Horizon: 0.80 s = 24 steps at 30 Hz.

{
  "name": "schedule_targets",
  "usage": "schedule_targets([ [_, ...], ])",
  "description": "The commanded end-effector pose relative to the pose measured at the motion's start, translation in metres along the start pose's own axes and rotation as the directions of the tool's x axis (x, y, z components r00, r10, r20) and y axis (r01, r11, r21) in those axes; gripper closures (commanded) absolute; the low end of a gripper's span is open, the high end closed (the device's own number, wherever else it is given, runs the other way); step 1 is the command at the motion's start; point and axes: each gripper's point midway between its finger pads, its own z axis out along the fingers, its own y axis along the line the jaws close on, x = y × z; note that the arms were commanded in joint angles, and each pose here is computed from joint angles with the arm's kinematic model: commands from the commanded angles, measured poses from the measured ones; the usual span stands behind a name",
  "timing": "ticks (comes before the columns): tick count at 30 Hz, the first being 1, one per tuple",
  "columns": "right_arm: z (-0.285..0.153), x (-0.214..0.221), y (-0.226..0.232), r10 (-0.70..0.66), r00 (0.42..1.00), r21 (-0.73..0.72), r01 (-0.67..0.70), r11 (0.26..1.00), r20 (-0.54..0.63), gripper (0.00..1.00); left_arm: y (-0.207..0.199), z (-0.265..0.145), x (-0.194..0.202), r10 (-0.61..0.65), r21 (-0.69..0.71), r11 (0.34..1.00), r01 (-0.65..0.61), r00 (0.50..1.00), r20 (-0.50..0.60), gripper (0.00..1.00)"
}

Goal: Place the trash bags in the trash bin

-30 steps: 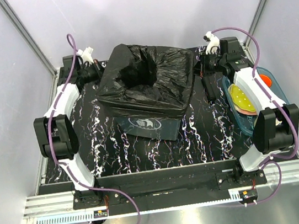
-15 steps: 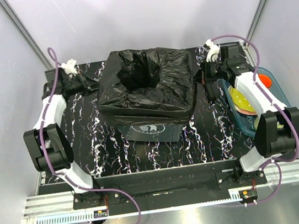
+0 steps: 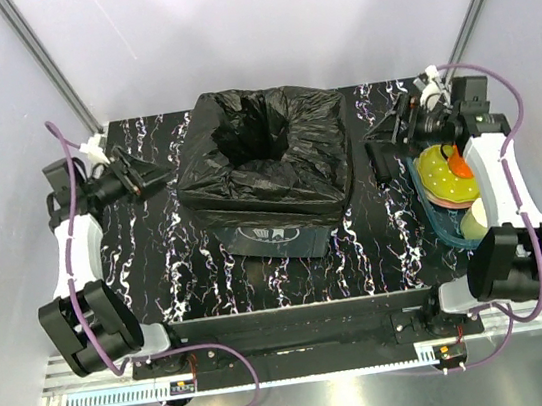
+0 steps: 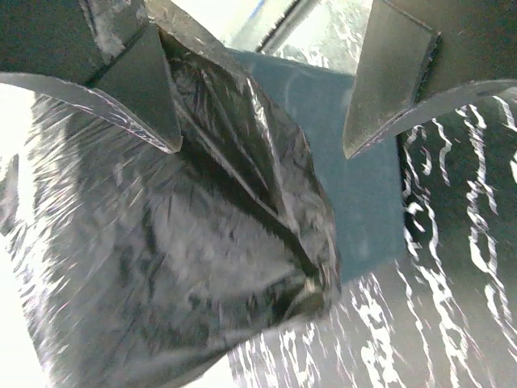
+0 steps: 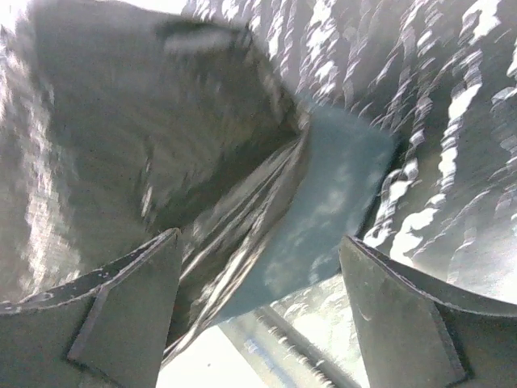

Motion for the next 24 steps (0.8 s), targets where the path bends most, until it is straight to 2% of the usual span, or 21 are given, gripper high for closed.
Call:
schedule_targets([
  [1, -0.009, 0.044, 0.045, 0.242, 0.956, -0.209, -0.274, 0.939, -0.165, 0.12, -0.017, 0.006, 0.038, -0.042, 0.095, 0.994, 0.051, 0.995, -0.096, 0.15],
  [5, -0.001, 0.055, 0.044, 0.286, 0.938, -0.227, -0.327, 0.917, -0.194, 0.10, -0.022, 0.017, 0.064, -0.069, 0.123, 0.988, 0.090, 0.983, -0.167, 0.13],
  [9, 0.007, 0.071, 0.047, 0.306, 0.916, -0.234, -0.367, 0.900, -0.259, 0.09, -0.027, 0.017, 0.071, -0.071, 0.155, 0.983, 0.099, 0.981, -0.179, 0.09],
  [13, 0.018, 0.092, 0.058, 0.312, 0.889, -0.253, -0.404, 0.879, -0.336, 0.15, -0.030, 0.015, 0.077, -0.100, 0.173, 0.976, 0.133, 0.977, -0.190, 0.09],
  [14, 0.021, 0.092, 0.061, 0.288, 0.899, -0.271, -0.383, 0.883, -0.332, 0.27, -0.033, 0.013, 0.079, -0.096, 0.186, 0.974, 0.132, 0.977, -0.193, 0.12],
  [16, 0.027, 0.095, 0.059, 0.289, 0.897, -0.264, -0.384, 0.885, -0.335, 0.41, -0.037, 0.012, 0.081, -0.099, 0.208, 0.968, 0.139, 0.976, -0.194, 0.17],
  [17, 0.030, 0.095, 0.055, 0.287, 0.899, -0.262, -0.379, 0.888, -0.330, 0.49, -0.033, 0.012, 0.086, -0.114, 0.207, 0.966, 0.155, 0.974, -0.198, 0.23],
  [18, 0.035, 0.102, 0.057, 0.275, 0.895, -0.259, -0.375, 0.890, -0.351, 0.64, -0.036, 0.011, 0.086, -0.110, 0.218, 0.964, 0.152, 0.975, -0.193, 0.27],
  [19, 0.042, 0.102, 0.051, 0.275, 0.897, -0.247, -0.370, 0.895, -0.347, 0.72, -0.035, 0.011, 0.088, -0.111, 0.222, 0.963, 0.153, 0.975, -0.192, 0.32],
  [20, 0.045, 0.102, 0.048, 0.277, 0.896, -0.239, -0.370, 0.898, -0.347, 0.78, -0.032, 0.012, 0.090, -0.107, 0.226, 0.963, 0.149, 0.977, -0.186, 0.44],
  [21, 0.049, 0.098, 0.043, 0.261, 0.908, -0.232, -0.346, 0.909, -0.328, 0.97, -0.031, 0.012, 0.090, -0.109, 0.226, 0.962, 0.150, 0.977, -0.185, 0.50],
  [23, 0.060, 0.093, 0.032, 0.268, 0.910, -0.203, -0.341, 0.918, -0.316, 1.00, -0.025, 0.014, 0.092, -0.119, 0.217, 0.963, 0.160, 0.975, -0.189, 0.59],
  [24, 0.065, 0.086, 0.031, 0.259, 0.919, -0.201, -0.325, 0.924, -0.298, 1.00, -0.018, 0.017, 0.092, -0.124, 0.206, 0.965, 0.163, 0.973, -0.192, 0.69],
])
